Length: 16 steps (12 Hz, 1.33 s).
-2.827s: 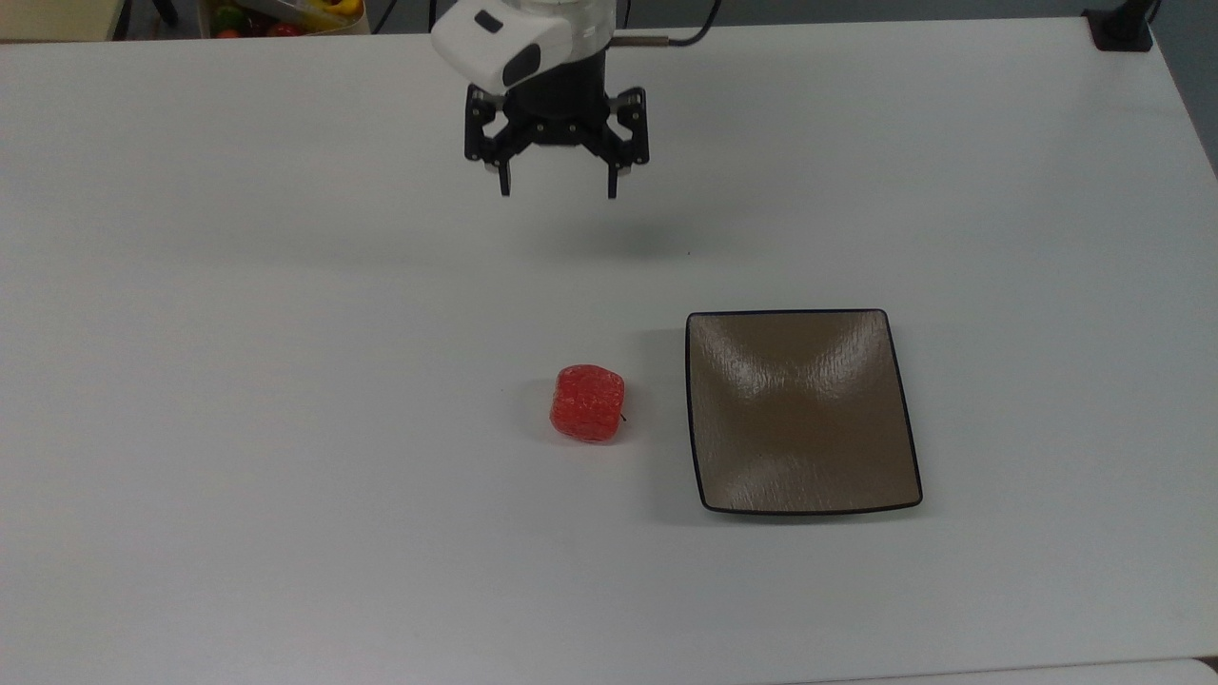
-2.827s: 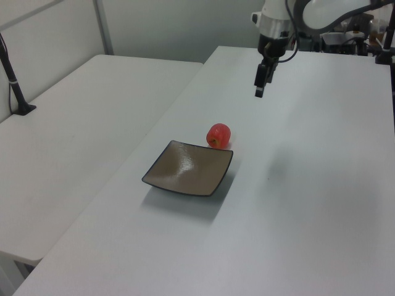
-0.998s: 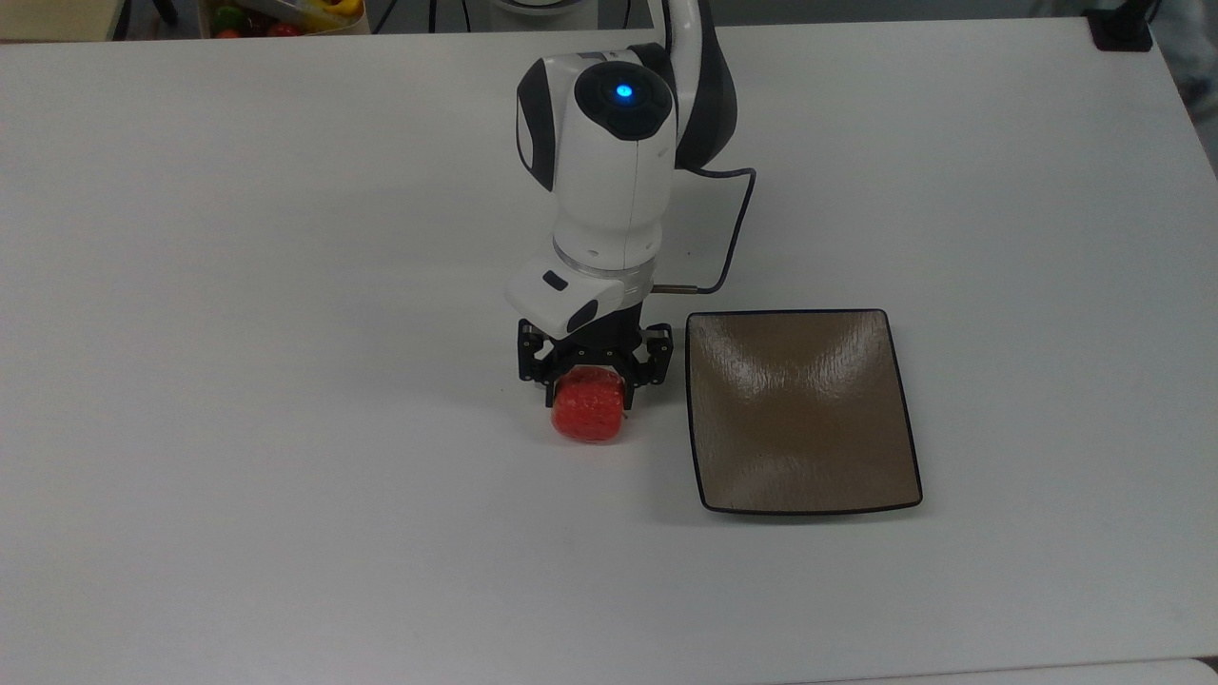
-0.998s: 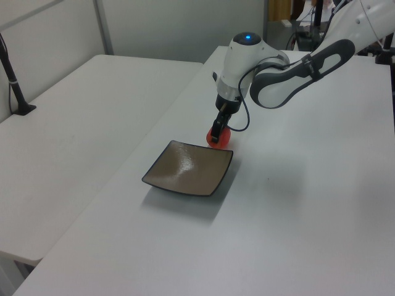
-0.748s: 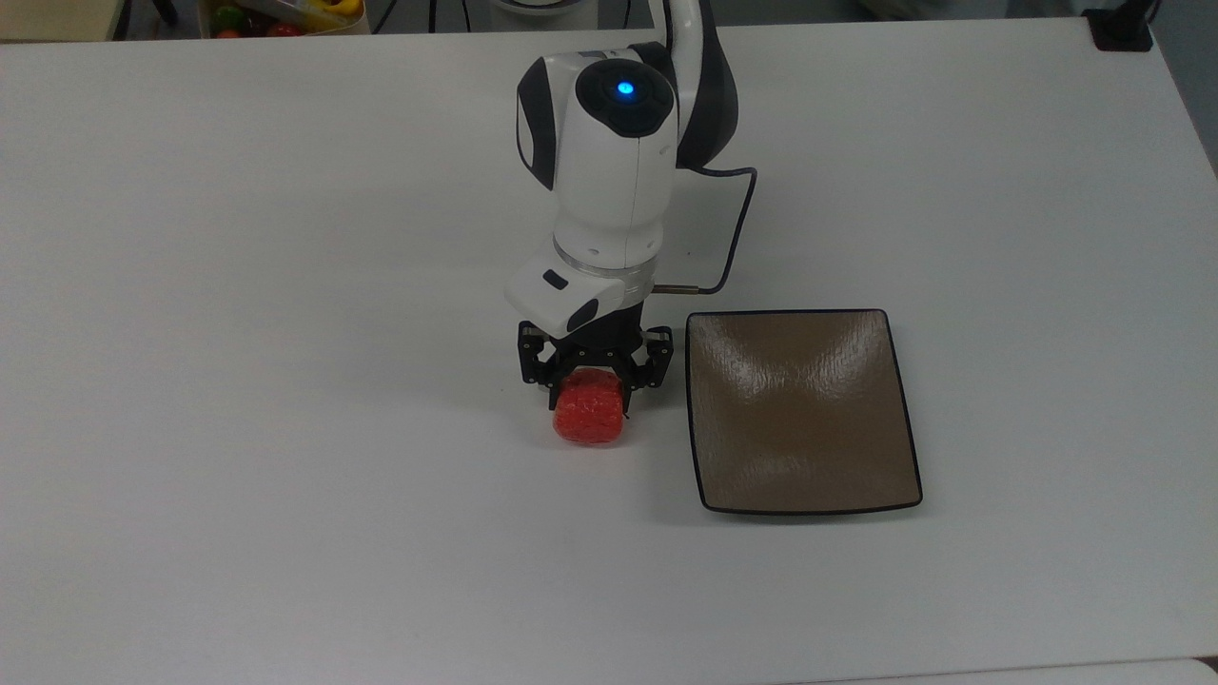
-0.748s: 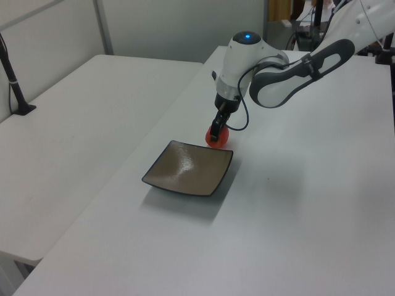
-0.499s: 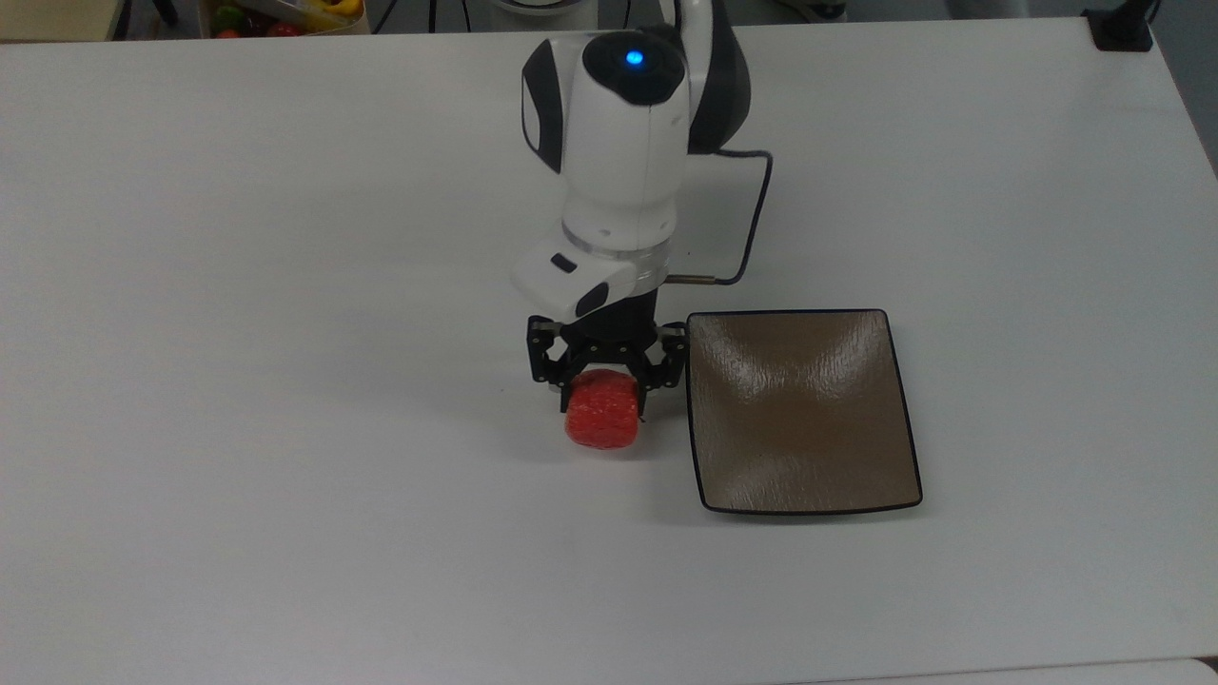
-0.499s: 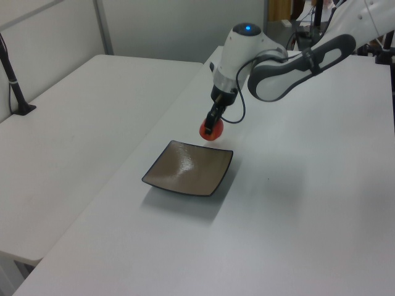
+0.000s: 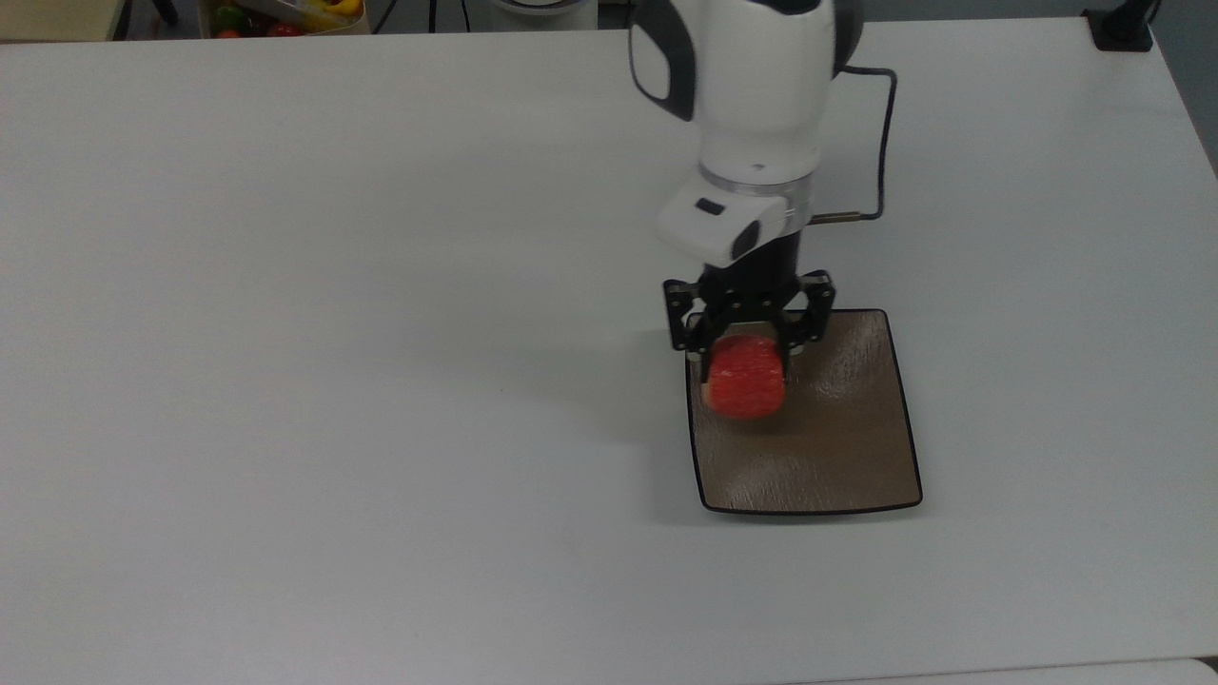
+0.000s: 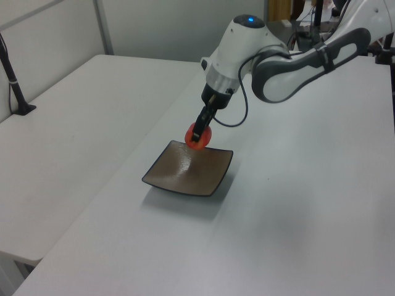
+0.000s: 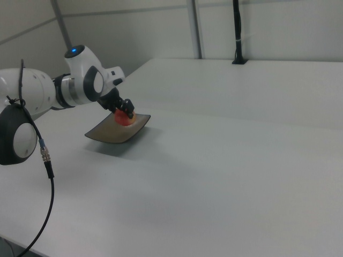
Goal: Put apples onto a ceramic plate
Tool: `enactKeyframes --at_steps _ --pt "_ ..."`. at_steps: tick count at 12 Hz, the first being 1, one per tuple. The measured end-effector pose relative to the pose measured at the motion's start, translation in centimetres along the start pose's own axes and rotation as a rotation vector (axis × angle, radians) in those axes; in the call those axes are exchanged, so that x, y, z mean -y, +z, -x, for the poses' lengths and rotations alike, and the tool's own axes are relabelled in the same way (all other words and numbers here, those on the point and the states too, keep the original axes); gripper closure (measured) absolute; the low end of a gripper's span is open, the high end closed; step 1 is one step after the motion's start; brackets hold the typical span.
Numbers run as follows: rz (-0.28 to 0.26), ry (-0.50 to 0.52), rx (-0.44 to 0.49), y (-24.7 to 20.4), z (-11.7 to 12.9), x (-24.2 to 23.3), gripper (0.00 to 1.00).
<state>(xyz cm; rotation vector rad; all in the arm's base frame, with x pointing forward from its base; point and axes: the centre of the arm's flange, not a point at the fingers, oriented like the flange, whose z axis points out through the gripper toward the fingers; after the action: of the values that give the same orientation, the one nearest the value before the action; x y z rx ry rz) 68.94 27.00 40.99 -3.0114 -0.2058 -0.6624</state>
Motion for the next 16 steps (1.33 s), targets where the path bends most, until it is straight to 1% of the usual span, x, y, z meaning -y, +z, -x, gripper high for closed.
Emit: enactKeyframes --at_steps 1,3,4,5,7,8,10,11,12,13,14,16 --pt "0.012 -0.034 -0.003 0.2 0.5 1.7 0.26" --pt "0.033 -0.054 0.005 1.4 1.4 3.0 0.18" --pt "0.037 -0.060 0.011 1.9 1.6 3.1 0.16" --pt "0.038 -0.061 0.013 2.1 1.7 3.1 0.16" --pt "0.037 -0.059 0.009 1.9 1.5 3.1 0.15" --pt "0.047 -0.055 0.020 1.5 1.4 2.8 0.12" --pt "0.104 -0.037 0.095 -0.5 1.1 1.3 0.00" --pt "0.125 -0.028 0.119 -1.8 1.0 0.7 0.00" --pt "0.157 -0.024 0.172 -2.9 1.4 0.2 0.00" --pt "0.192 -0.044 0.241 -4.2 2.0 -0.3 0.00" --pt "0.202 -0.071 0.298 -5.9 2.4 -0.7 0.00" --pt "0.186 -0.125 0.389 -10.0 3.1 -1.5 0.00"
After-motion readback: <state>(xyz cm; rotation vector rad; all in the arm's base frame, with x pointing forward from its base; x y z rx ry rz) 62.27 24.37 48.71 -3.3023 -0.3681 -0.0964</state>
